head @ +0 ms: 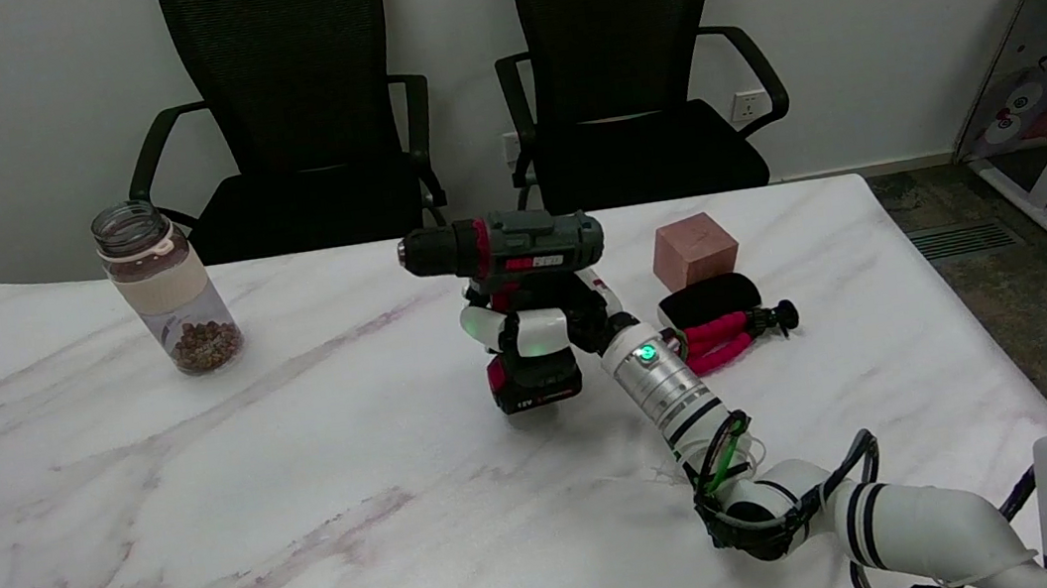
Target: Pick up the power screwdriver.
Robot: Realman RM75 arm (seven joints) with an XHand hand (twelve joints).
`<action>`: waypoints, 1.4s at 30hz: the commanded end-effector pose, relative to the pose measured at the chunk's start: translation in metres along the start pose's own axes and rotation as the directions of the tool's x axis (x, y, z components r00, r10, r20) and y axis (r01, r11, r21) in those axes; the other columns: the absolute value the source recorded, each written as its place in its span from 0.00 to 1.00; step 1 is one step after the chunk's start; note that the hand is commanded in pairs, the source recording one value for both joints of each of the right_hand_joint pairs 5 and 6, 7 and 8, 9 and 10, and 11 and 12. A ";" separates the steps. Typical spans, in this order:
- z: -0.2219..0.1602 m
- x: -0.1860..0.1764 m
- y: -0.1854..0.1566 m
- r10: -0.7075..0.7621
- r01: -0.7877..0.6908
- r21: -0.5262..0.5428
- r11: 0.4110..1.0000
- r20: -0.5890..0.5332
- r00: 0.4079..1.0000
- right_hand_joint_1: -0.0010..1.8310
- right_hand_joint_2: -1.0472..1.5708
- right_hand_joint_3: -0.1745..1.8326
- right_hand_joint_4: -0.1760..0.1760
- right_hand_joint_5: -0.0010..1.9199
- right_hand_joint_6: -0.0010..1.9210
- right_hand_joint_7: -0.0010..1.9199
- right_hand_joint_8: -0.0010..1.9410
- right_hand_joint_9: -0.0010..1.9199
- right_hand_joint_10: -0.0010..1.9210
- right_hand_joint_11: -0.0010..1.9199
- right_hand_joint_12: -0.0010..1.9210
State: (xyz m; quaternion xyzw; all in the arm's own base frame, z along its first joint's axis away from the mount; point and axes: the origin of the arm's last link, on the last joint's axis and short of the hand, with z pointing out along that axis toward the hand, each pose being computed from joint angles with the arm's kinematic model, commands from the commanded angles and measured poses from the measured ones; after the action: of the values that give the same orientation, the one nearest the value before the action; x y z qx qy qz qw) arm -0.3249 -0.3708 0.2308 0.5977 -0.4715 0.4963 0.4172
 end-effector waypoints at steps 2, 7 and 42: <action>0.009 0.005 -0.009 0.027 -0.028 0.025 0.999 0.010 1.000 0.55 0.64 0.51 0.50 0.53 0.53 0.53 0.53 0.97 0.97 0.99 0.99; 0.014 0.008 -0.015 0.023 -0.023 0.039 0.999 0.012 1.000 0.54 0.66 0.51 0.53 0.62 0.62 0.62 0.61 1.00 1.00 1.00 1.00; 0.060 0.026 -0.070 0.009 -0.013 0.162 0.987 0.025 1.000 0.49 0.78 0.49 1.00 0.93 0.93 0.93 0.92 1.00 1.00 1.00 1.00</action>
State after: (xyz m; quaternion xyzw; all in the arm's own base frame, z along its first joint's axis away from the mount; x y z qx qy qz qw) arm -0.2687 -0.4074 0.2377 0.6257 -0.4547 0.5119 0.3739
